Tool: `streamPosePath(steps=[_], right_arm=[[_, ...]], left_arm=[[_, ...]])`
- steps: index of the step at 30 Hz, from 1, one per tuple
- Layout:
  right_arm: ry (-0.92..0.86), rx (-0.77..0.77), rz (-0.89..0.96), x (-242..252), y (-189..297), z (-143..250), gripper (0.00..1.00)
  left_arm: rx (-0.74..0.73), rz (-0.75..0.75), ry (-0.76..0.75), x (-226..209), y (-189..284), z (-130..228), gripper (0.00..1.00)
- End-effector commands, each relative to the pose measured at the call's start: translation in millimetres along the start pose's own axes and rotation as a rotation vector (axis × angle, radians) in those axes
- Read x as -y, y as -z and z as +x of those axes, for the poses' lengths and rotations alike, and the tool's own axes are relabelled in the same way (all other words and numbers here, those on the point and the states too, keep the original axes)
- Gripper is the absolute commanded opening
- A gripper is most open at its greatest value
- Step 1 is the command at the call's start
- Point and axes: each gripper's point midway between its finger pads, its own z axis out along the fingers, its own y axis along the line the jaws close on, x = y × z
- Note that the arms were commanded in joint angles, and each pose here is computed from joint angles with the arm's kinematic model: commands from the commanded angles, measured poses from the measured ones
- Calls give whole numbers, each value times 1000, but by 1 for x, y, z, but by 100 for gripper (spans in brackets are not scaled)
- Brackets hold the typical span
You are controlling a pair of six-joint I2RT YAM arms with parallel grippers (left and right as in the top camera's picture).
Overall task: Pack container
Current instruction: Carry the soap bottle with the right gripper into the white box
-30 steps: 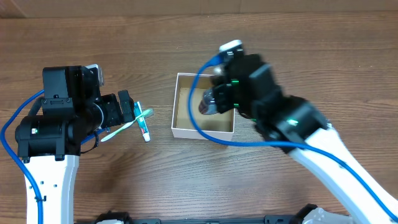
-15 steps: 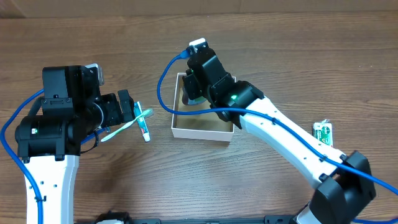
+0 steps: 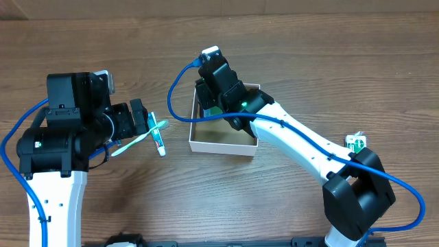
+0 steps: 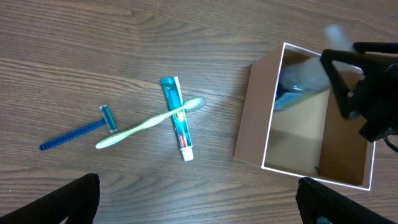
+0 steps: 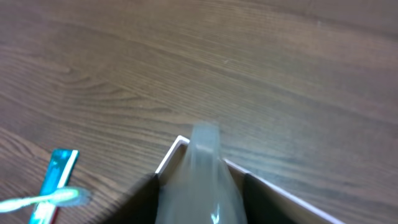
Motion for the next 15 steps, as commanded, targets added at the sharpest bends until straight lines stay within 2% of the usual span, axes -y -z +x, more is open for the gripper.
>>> streamPosePath(steps=[1,3,9,13,15], right_arm=[[-17,41,8,2,12,-18,61],[-15,33,9,2,12,-16,70],[-23,33,10,3,17,-17,80],[-49,81,-1,4,42,-35,89],[-117,123,29,14,64,-47,97]], left_arm=[[17,13,-16,3,6,-5,100],[17,12,-16,3,6,-5,100],[19,13,-17,3,6,-6,100],[19,13,-17,3,6,-6,100],[20,13,-16,3,6,-6,100]])
